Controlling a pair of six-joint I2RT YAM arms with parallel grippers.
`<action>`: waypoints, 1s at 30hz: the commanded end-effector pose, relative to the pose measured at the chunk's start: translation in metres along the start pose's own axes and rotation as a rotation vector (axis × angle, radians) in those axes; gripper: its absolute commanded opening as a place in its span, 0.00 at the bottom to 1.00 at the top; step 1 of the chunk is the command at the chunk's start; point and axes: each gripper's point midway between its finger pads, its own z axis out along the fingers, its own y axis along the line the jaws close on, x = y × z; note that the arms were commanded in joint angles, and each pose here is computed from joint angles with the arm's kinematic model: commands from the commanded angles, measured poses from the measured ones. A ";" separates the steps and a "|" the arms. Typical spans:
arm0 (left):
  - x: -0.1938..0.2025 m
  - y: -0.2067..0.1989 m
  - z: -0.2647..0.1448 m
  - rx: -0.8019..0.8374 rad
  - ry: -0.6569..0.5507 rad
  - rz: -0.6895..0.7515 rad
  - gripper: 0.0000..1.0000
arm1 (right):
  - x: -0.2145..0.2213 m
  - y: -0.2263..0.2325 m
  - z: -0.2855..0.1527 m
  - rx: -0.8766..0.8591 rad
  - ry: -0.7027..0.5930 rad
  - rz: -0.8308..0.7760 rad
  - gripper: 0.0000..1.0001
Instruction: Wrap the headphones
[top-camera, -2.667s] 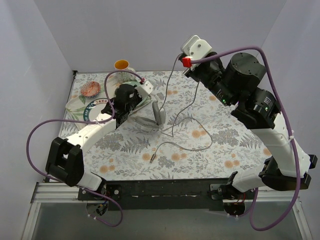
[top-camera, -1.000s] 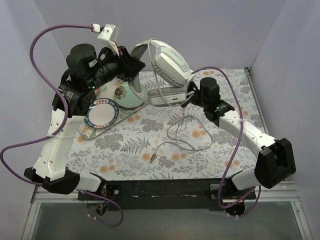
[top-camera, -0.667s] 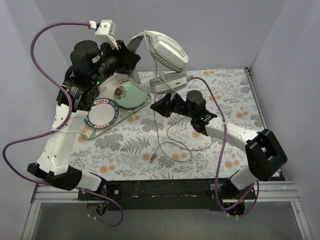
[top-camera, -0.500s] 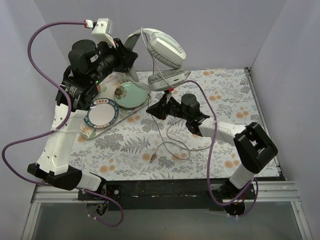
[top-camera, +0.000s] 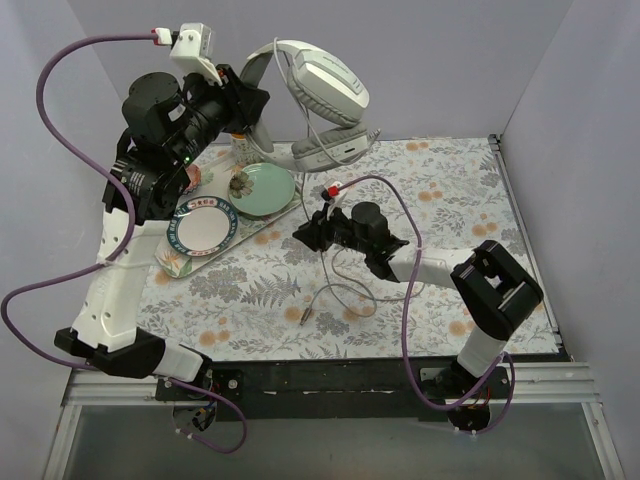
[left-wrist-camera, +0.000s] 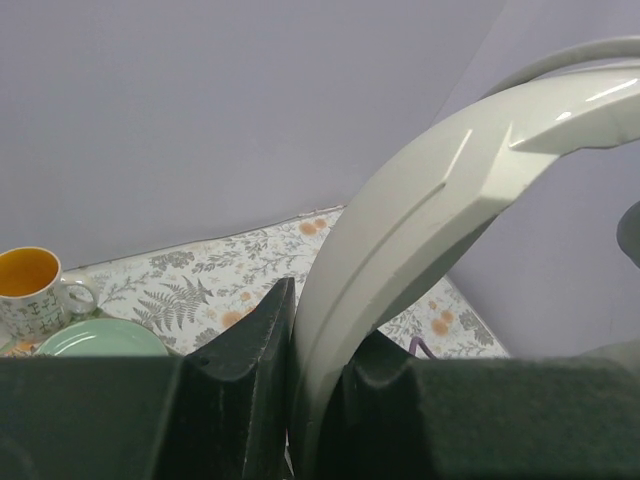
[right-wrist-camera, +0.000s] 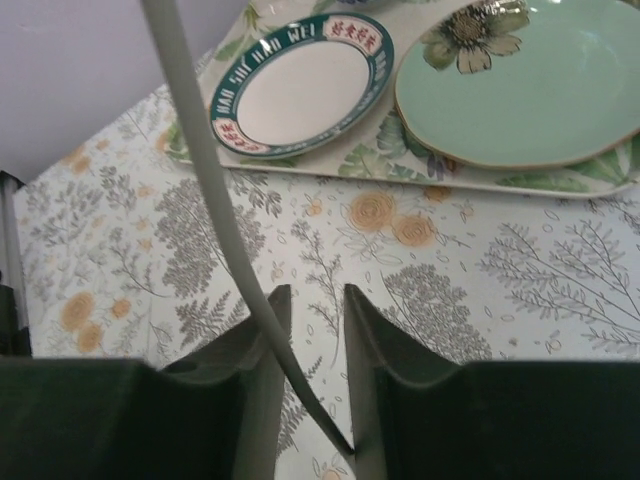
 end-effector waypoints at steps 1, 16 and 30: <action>-0.045 -0.007 -0.012 0.005 -0.140 -0.008 0.05 | 0.018 -0.008 -0.004 0.063 0.025 -0.008 0.28; -0.048 0.067 0.002 -0.274 -0.222 0.132 0.05 | 0.071 0.032 -0.031 0.045 0.205 -0.087 0.01; 0.068 0.199 0.046 -0.647 -0.107 0.553 0.05 | 0.053 0.136 -0.058 -0.033 0.560 -0.410 0.01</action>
